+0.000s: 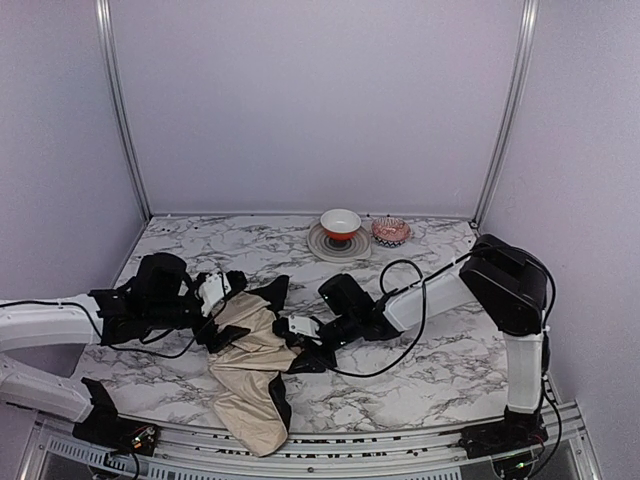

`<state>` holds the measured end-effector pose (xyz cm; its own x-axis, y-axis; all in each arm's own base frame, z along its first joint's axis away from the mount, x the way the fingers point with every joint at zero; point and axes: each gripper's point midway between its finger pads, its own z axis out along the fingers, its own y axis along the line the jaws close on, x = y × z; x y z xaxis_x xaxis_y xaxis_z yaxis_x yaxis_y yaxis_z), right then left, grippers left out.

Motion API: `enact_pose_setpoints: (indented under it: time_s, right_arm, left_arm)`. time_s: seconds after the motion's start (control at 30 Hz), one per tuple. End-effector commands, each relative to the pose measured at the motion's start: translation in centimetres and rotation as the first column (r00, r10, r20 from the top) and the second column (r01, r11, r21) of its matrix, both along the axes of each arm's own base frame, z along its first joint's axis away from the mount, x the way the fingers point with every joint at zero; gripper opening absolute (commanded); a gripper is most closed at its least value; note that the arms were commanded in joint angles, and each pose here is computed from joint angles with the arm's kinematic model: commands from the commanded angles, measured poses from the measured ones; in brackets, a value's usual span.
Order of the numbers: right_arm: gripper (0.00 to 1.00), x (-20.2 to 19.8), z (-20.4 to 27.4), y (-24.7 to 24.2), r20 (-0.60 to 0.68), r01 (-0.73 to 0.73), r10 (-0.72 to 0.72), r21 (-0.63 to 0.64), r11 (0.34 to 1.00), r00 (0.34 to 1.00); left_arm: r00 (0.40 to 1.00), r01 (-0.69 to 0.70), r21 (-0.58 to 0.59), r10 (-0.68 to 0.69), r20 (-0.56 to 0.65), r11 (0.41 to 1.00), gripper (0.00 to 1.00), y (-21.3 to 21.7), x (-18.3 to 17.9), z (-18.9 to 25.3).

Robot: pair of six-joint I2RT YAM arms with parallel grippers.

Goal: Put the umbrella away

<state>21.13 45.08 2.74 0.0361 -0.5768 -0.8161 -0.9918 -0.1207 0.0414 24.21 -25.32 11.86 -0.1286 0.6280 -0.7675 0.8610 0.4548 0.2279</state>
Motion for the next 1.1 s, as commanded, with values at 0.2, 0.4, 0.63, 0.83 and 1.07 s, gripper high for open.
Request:
enact_pose_setpoints:
  time_s: [0.2, 0.4, 0.63, 0.83, 1.07]
  right_arm:
    - [0.0, -0.5, 6.1, -4.1, -0.309, 0.027, 0.009, 0.112, 0.993, 0.951]
    - [0.0, -0.6, 5.7, -6.6, -0.331, 0.086, -0.057, 0.075, 0.993, 0.942]
    - [0.0, -0.8, 4.0, -7.1, -0.387, 0.069, -0.054, 0.024, 0.997, 0.92]
    - [0.0, -0.9, 3.5, -7.1, -0.405, 0.055, -0.052, -0.005, 0.998, 0.913]
    - [0.0, -3.8, 2.7, -7.2, -0.42, -0.019, -0.008, -0.059, 0.998, 0.907]
  left_arm:
    - [0.951, 0.158, -0.212, -0.091, 0.295, 0.964, 0.99, -2.0, -3.8, 12.2]
    - [0.846, 0.53, 0.073, -0.533, 0.014, 0.845, 0.99, -6.1, -11.9, 3.1]
    - [0.78, 0.624, 0.13, -0.623, -0.055, 0.771, 0.99, -7.5, -14.3, -1.8]
    - [0.832, 0.529, 0.167, -0.547, 0.09, 0.832, 0.45, -9.5, -11.6, -2.5]
    - [0.893, 0.366, -0.018, -0.346, 0.289, 0.93, 0.0, -11.9, -7.7, 5.0]
